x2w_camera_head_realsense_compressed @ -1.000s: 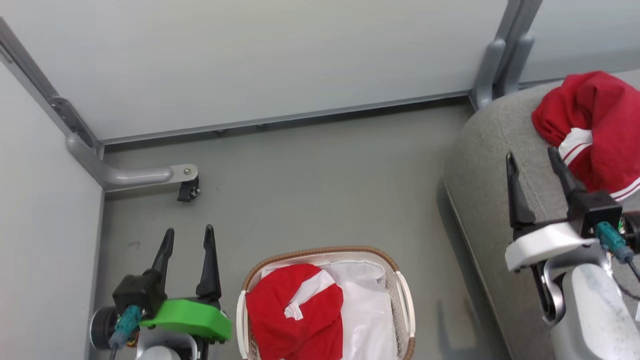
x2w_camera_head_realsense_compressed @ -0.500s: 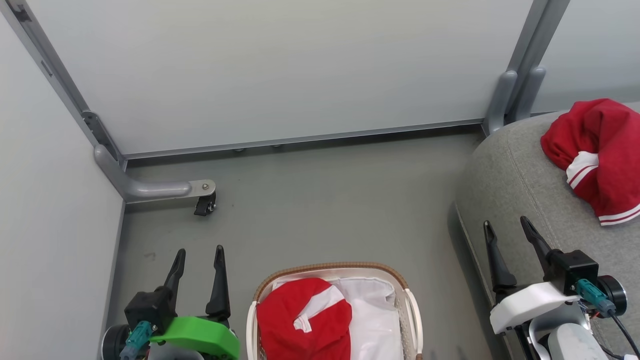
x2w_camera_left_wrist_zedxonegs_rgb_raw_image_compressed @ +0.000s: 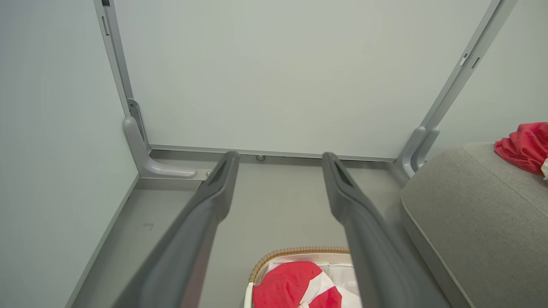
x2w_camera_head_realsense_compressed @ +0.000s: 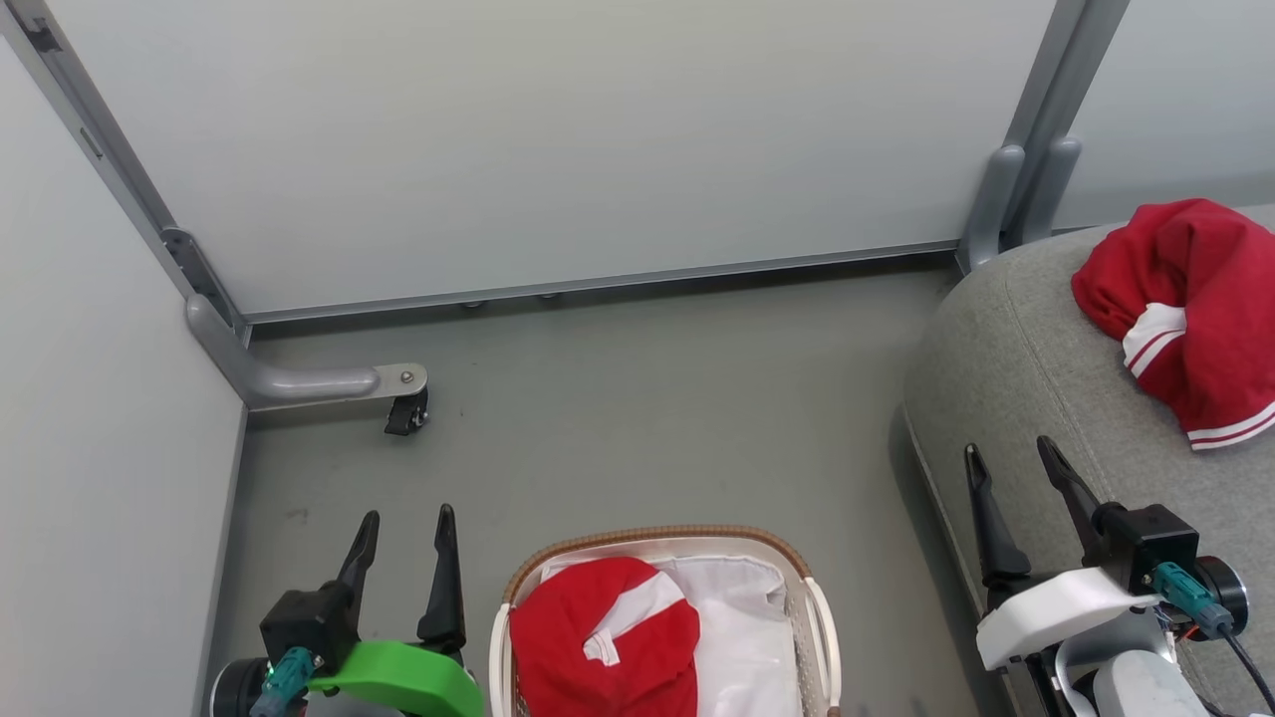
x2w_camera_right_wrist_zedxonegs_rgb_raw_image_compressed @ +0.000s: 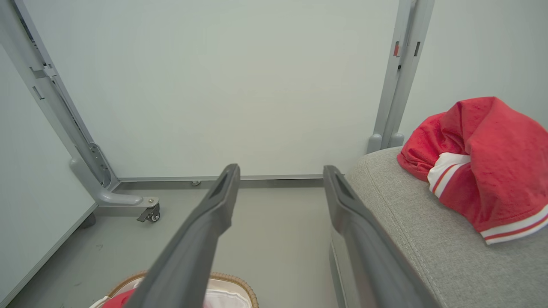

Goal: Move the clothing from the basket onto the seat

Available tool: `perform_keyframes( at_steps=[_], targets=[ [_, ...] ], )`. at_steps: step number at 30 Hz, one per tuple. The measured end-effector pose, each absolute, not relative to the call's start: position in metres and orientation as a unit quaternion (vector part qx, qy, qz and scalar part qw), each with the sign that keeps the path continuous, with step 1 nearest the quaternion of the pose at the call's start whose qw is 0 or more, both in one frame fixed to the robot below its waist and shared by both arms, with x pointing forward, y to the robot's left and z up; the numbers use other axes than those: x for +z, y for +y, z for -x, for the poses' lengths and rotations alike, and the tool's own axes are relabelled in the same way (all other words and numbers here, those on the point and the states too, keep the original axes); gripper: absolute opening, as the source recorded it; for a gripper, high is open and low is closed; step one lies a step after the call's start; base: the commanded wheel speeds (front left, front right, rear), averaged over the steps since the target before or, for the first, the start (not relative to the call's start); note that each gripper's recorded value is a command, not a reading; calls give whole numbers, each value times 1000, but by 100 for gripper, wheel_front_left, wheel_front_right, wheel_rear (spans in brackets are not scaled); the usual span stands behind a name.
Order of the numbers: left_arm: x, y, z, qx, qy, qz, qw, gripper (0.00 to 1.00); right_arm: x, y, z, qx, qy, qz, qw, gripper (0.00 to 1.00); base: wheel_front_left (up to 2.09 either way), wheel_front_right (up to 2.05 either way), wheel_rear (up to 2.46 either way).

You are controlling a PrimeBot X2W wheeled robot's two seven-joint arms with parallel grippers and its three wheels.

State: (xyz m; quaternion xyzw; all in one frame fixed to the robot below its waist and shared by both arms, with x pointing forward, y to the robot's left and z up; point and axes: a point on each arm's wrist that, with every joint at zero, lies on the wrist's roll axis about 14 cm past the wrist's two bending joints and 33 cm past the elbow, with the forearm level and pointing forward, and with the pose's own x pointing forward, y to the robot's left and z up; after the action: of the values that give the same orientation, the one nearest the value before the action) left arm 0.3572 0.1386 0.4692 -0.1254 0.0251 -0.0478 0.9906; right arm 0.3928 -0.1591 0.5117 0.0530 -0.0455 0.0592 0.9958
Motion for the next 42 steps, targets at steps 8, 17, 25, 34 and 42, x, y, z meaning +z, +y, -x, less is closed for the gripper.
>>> perform_keyframes(
  at_steps=[8,17,25,34,42],
  targets=[
    [467,140,-356,-46,28,125,991,100,511,-158,-393,60,-45,-56,996,100,0,0,0],
    [467,137,-356,-52,30,124,990,100,511,-159,-393,58,-45,-57,996,100,0,0,0],
    [462,126,-356,-70,38,116,990,100,510,-163,-391,53,-44,-57,996,100,0,0,0],
    [457,81,-375,-155,53,95,982,100,510,-171,-403,43,-46,-47,997,100,0,0,0],
    [395,37,-388,-240,157,49,957,100,506,-171,-431,43,-44,-47,997,100,0,0,0]
  ],
)
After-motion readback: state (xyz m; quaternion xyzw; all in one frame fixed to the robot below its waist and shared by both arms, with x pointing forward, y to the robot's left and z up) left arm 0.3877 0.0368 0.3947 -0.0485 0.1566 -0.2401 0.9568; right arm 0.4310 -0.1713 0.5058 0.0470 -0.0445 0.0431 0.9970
